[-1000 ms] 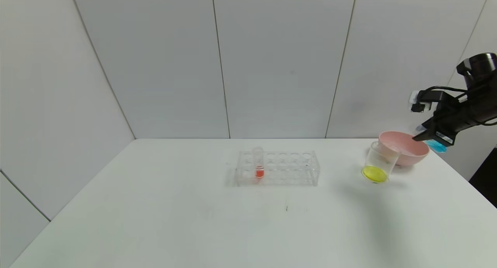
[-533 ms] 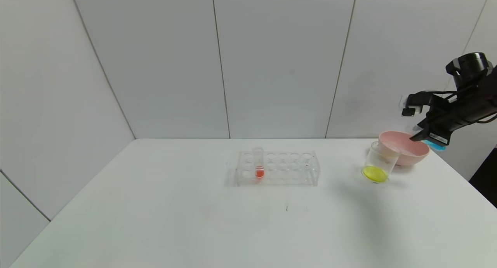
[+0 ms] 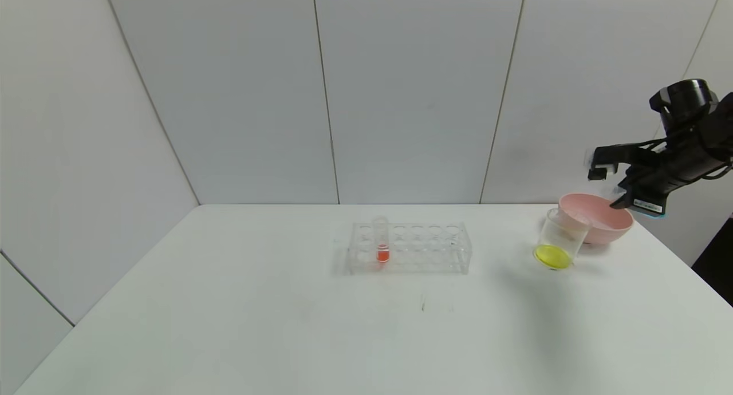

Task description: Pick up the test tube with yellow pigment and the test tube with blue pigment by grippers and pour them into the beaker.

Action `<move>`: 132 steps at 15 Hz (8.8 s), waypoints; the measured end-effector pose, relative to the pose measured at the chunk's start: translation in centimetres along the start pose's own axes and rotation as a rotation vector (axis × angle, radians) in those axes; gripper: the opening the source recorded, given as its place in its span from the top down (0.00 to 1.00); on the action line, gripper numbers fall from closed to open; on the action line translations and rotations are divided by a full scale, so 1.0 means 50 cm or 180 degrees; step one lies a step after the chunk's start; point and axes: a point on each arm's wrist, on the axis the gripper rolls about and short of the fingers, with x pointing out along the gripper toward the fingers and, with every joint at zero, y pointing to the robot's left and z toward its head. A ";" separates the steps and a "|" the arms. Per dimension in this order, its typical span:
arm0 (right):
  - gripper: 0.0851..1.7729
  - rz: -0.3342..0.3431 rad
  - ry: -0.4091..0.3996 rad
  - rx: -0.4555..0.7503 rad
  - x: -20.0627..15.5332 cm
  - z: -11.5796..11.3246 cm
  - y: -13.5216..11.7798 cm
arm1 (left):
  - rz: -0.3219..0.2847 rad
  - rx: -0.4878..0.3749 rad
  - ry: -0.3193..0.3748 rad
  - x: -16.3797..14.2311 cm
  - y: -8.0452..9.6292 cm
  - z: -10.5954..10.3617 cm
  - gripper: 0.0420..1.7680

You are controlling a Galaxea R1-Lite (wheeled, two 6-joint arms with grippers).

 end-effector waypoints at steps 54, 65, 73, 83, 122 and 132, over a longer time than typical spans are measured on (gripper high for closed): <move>0.75 -0.0450 -0.0478 -0.0062 -0.070 0.105 0.005 | -0.0001 0.0000 0.0000 0.000 0.000 0.000 0.00; 0.75 -0.0139 -0.2827 0.2623 -0.115 0.143 0.013 | -0.0003 0.0000 0.0000 0.000 0.000 0.000 0.00; 0.75 -0.0642 -0.2877 0.3364 -0.092 0.061 0.162 | 0.0000 0.0001 0.0000 0.000 0.000 0.000 0.00; 0.75 -0.1112 -0.2704 0.3756 -0.064 -0.050 0.116 | -0.0003 0.0000 0.0000 0.000 0.000 0.000 0.00; 0.10 -0.0998 -0.2896 0.3689 0.087 0.066 0.045 | 0.0000 0.0000 0.0000 0.000 0.000 0.000 0.00; 0.05 -0.1565 -0.3601 0.3540 -0.247 -0.035 0.167 | -0.0001 0.0000 0.0000 0.000 0.000 0.000 0.00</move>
